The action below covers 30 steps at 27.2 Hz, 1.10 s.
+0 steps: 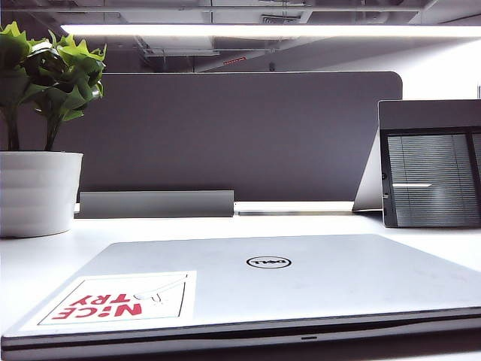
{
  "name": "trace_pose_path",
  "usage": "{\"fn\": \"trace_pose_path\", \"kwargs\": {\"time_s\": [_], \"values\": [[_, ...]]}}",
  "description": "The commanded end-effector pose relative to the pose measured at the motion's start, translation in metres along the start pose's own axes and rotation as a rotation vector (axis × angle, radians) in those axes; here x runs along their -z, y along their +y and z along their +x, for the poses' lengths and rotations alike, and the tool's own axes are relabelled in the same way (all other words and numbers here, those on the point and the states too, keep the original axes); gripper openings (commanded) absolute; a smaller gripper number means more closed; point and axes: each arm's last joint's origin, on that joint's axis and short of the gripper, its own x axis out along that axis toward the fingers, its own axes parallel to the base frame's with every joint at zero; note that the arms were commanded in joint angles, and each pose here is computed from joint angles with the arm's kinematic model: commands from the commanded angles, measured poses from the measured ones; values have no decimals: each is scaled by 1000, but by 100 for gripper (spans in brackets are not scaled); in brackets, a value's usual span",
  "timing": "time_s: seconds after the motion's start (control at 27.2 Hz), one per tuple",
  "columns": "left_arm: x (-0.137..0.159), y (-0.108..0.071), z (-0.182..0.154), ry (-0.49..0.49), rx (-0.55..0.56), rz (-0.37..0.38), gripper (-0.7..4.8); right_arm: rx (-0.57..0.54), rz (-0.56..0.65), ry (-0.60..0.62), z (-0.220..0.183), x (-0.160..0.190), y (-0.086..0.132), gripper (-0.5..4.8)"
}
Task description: Close the laptop lid.
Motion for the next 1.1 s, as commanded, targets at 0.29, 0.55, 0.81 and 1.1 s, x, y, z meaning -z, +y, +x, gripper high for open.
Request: {"fn": "trace_pose_path", "kwargs": {"time_s": [0.29,0.55,0.81,1.1], "values": [[-1,0,0,-6,-1,4,-5,-3,6,-10,0,-1,0,-3],[-1,0,0,-6,-1,4,-5,-4,19,-10,0,-1,0,-3],[-1,0,0,-6,-1,4,-5,-4,19,-11,0,-1,0,-3],[-1,0,0,-6,-1,4,-5,-8,13,-27,0,-2,0,-3]]}}
